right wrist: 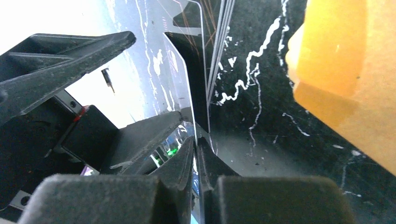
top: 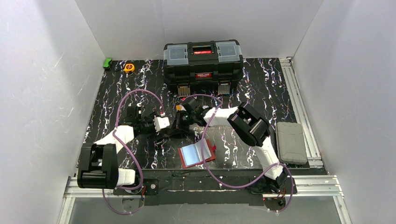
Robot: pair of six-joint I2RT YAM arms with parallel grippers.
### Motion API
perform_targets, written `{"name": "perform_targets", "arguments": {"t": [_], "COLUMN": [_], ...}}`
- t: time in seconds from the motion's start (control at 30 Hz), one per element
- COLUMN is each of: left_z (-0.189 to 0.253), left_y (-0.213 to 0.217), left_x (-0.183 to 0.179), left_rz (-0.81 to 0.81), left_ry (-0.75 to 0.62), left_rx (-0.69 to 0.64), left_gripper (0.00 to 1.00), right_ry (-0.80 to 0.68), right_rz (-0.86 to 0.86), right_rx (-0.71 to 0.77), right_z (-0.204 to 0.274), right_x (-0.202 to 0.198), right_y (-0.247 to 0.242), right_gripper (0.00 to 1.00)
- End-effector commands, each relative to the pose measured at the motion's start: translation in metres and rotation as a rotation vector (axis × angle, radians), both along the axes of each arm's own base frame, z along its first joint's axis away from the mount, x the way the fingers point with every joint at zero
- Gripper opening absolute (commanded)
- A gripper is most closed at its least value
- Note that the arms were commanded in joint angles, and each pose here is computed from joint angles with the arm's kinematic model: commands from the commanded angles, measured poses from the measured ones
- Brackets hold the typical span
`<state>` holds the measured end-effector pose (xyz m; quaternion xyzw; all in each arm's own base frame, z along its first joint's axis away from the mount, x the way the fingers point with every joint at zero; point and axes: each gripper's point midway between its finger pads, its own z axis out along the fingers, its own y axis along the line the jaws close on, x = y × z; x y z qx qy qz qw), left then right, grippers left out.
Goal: Put the credit cards into the card holder
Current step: Pick up the credit card from the center of the board, then insert the credit card into the card holder.
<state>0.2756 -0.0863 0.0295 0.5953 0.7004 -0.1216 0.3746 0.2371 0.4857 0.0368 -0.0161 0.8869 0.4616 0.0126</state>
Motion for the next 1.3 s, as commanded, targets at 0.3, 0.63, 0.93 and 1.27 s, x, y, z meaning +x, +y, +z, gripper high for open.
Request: {"name": "perform_targets", "arguments": {"t": [0.3,0.63,0.93,1.27], "left_z": [0.037,0.080,0.113,0.089], "left_y": [-0.003,-0.007,-0.031,-0.074], "left_x": [-0.003,-0.017,-0.049,-0.116], "left_rz": [0.021,-0.019,-0.230,-0.575], "left_ry": [-0.024,-0.088,-0.215,-0.222], "left_rx": [-0.033,-0.057,-0.102,-0.091], "left_gripper": [0.80,0.91,0.90,0.89], "right_ry": [-0.117,-0.241,-0.329,-0.284], "right_rz": [0.039,0.162,0.262,0.270], "right_rx": [0.050,0.136,0.058,-0.186], "right_z": [0.036,0.082,0.103,0.066], "right_x": [0.004,-0.006,-0.038,-0.092], "right_y": [-0.010,-0.012,-0.076,-0.168], "right_gripper": [0.01,0.01,0.01,0.01]}}
